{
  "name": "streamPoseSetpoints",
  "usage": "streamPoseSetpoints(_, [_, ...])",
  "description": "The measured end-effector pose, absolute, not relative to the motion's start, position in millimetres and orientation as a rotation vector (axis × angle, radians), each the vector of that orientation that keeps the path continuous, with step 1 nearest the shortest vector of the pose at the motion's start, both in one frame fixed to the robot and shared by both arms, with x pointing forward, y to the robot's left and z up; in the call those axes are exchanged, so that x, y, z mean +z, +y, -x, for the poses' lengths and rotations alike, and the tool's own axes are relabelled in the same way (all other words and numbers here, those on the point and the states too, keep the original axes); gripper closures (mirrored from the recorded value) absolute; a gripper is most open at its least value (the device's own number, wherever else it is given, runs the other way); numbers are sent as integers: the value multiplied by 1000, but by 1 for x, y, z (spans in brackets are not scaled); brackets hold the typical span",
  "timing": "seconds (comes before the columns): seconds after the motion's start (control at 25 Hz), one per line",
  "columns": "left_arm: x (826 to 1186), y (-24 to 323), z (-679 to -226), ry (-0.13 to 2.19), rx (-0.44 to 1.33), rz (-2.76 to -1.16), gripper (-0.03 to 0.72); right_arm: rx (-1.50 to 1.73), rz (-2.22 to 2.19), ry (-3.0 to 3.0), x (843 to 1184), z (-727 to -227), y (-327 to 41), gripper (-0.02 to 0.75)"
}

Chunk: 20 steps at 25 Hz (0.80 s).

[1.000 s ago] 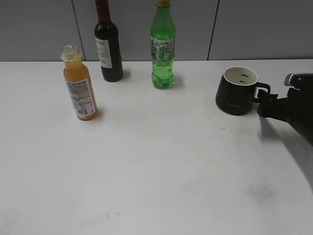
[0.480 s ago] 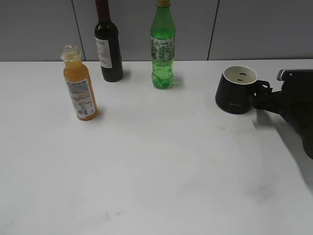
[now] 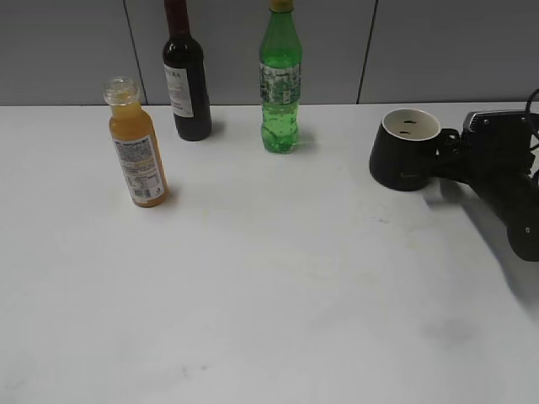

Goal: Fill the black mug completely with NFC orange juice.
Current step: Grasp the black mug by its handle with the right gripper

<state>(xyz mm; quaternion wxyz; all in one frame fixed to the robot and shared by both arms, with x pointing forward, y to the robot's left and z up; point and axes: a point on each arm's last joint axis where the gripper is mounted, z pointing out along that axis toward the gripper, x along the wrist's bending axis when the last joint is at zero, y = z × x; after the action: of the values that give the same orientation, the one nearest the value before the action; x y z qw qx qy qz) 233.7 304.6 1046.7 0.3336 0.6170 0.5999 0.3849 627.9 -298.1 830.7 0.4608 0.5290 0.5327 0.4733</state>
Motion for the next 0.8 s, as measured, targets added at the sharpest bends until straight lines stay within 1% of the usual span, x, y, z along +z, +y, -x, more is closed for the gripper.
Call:
streamPoseSetpoints(0.08, [1047,305,-234,1566,1005,-1611,484,1173,-1289,1321,831,-629,-297,462])
streamPoseSetpoints(0.16, [1047,305,-234,1566,1005,-1611,484,1177,-1282,1330,831,-629,-296,645])
streamPoseSetpoints(0.24, [1047,305,-234,1566,1005,-1611,484,1170,-1281,1341,828,-629,-296,700])
streamPoseSetpoints(0.6, [1047,305,-234,1566,1005,-1611,484,1170,-1267,1359,831,-628,-294,702])
streamPoseSetpoints(0.68, [1047,305,-234,1566,1005,-1611,484,1170,-1269,1375,838,-626,-290,702])
streamPoseSetpoints(0.8, [1047,305,-234,1566,1005,-1611,484,1199,-1224,1382,859,-620,-279,702])
